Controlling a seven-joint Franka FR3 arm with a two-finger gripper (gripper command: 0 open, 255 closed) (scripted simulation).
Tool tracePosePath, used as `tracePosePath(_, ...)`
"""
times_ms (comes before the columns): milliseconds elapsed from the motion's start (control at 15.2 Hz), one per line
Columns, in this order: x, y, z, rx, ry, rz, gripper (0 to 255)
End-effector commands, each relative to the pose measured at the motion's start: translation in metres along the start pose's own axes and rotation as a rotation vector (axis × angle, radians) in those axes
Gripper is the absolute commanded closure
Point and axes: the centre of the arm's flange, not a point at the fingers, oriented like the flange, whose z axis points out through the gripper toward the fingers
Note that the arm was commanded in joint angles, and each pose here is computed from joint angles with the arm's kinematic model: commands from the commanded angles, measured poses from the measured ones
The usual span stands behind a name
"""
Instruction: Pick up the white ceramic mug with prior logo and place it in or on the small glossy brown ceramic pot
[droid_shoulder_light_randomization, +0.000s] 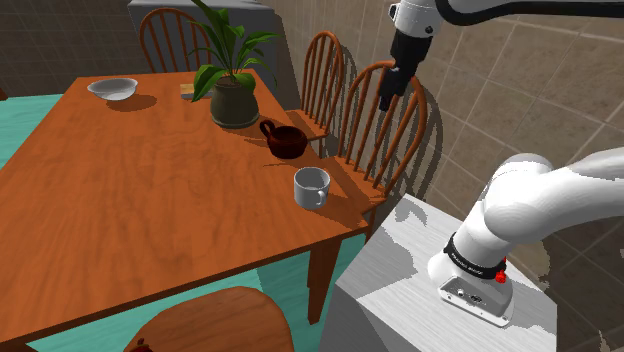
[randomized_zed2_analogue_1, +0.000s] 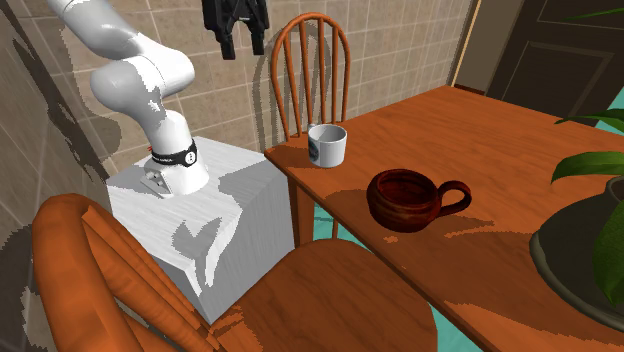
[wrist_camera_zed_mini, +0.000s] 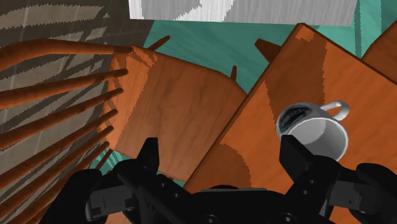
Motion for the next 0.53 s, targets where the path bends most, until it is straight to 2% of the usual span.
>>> tracePosePath(0, 0.000, 0.000, 0.000, 0.000, 0.000, 0.000, 0)
tracePosePath(462, 0.036, -0.031, 0.074, 0.071, 0.005, -0.038, 0)
